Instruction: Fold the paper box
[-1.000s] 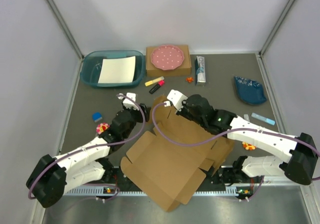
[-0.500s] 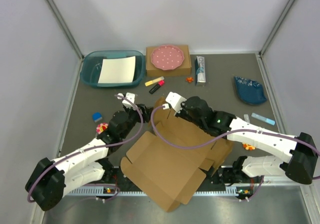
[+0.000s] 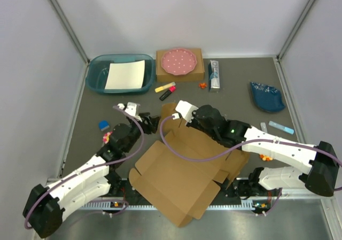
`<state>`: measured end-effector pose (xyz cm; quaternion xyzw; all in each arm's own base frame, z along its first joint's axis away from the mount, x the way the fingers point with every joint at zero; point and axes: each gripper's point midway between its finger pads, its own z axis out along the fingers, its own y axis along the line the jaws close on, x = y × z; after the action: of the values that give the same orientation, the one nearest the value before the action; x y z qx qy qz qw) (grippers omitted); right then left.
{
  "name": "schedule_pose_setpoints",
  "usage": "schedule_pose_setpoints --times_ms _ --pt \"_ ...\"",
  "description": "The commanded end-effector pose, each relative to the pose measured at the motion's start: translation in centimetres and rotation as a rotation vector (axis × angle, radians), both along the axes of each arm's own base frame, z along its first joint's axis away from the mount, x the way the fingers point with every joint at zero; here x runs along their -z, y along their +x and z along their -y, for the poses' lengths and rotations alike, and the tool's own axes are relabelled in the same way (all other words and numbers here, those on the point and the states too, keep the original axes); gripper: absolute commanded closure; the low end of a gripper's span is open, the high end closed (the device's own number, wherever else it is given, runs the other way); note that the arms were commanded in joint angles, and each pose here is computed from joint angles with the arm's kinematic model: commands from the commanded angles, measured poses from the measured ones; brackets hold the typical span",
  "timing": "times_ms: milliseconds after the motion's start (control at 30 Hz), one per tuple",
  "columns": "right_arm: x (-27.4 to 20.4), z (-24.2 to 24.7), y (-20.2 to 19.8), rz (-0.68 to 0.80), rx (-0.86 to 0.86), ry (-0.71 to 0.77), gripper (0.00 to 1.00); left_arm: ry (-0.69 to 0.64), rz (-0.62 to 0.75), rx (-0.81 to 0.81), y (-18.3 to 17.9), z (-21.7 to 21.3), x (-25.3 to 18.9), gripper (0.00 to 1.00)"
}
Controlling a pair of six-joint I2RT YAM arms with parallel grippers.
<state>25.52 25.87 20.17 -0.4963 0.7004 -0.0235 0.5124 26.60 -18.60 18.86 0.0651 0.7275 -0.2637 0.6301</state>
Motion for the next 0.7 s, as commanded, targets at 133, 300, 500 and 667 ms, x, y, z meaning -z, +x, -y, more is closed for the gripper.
schedule_pose_setpoints --times_ms 133,300,500,667 --pt "-1.2 -0.8 0.0 0.028 -0.012 0.04 1.0 -0.004 0.007 0.036 -0.1 0.6 -0.5 0.37" --pt "-1.3 -0.9 -0.1 0.023 -0.019 0.047 1.0 0.04 -0.028 0.031 0.8 1.1 1.3 0.37" --pt "-1.5 -0.9 -0.2 0.024 -0.023 0.054 1.0 0.066 -0.038 0.043 2.2 2.3 2.1 0.38" --pt "-1.5 -0.8 -0.2 0.025 -0.021 0.049 1.0 0.058 -0.044 0.098 2.9 3.9 2.1 0.5"
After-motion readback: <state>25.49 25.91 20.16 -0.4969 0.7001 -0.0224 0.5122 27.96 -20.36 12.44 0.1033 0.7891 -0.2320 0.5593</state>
